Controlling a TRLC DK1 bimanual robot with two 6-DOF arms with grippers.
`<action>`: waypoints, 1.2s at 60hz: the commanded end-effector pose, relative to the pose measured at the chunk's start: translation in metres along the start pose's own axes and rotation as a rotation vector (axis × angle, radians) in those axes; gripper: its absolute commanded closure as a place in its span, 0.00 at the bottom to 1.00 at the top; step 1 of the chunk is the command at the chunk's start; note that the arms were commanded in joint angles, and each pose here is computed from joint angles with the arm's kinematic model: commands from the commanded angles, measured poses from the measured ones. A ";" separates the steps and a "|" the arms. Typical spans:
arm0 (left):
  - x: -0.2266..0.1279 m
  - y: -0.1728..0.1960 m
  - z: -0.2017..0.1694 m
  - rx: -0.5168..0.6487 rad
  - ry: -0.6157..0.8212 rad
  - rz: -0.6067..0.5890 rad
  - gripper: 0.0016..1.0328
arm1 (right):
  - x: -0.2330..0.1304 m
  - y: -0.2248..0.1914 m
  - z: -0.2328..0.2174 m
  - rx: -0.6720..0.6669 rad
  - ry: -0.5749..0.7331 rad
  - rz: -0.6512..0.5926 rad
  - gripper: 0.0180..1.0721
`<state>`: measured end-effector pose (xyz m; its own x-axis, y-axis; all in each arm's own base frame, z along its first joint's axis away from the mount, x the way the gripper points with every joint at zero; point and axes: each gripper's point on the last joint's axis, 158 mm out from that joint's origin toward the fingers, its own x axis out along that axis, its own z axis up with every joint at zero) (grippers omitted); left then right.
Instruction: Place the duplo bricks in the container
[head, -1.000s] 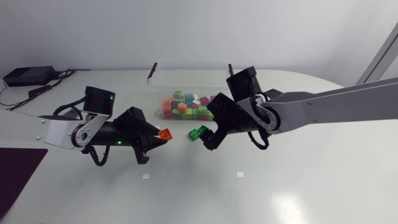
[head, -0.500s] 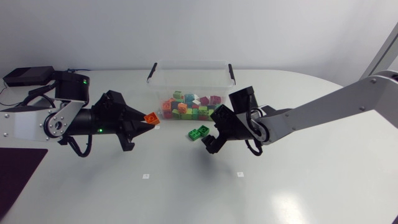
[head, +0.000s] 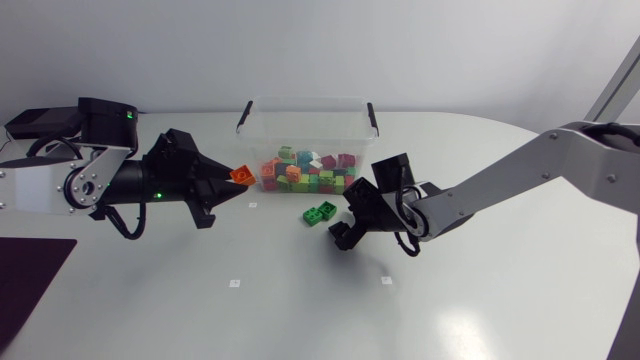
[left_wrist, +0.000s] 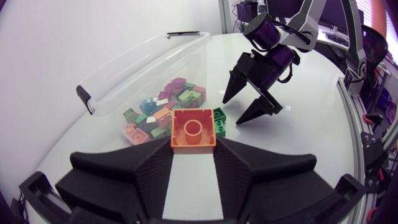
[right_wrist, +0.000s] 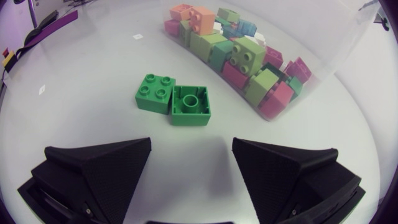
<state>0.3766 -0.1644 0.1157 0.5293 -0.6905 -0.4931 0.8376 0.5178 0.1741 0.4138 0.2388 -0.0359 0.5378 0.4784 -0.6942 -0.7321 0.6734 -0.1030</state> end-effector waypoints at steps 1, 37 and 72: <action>-0.008 0.008 0.015 -0.001 -0.031 0.016 0.74 | 0.008 0.003 -0.005 0.005 0.003 0.005 0.11; -0.020 0.050 0.074 0.000 -0.135 0.070 0.74 | 0.018 -0.004 0.014 0.001 -0.073 -0.020 0.28; -0.007 0.062 0.089 -0.008 -0.135 0.055 0.74 | 0.029 0.000 0.027 -0.009 -0.103 0.018 0.67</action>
<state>0.4313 -0.1670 0.1992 0.5976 -0.7092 -0.3742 0.7994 0.5634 0.2088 0.4411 0.2619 -0.0310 0.5754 0.5335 -0.6199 -0.7410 0.6609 -0.1190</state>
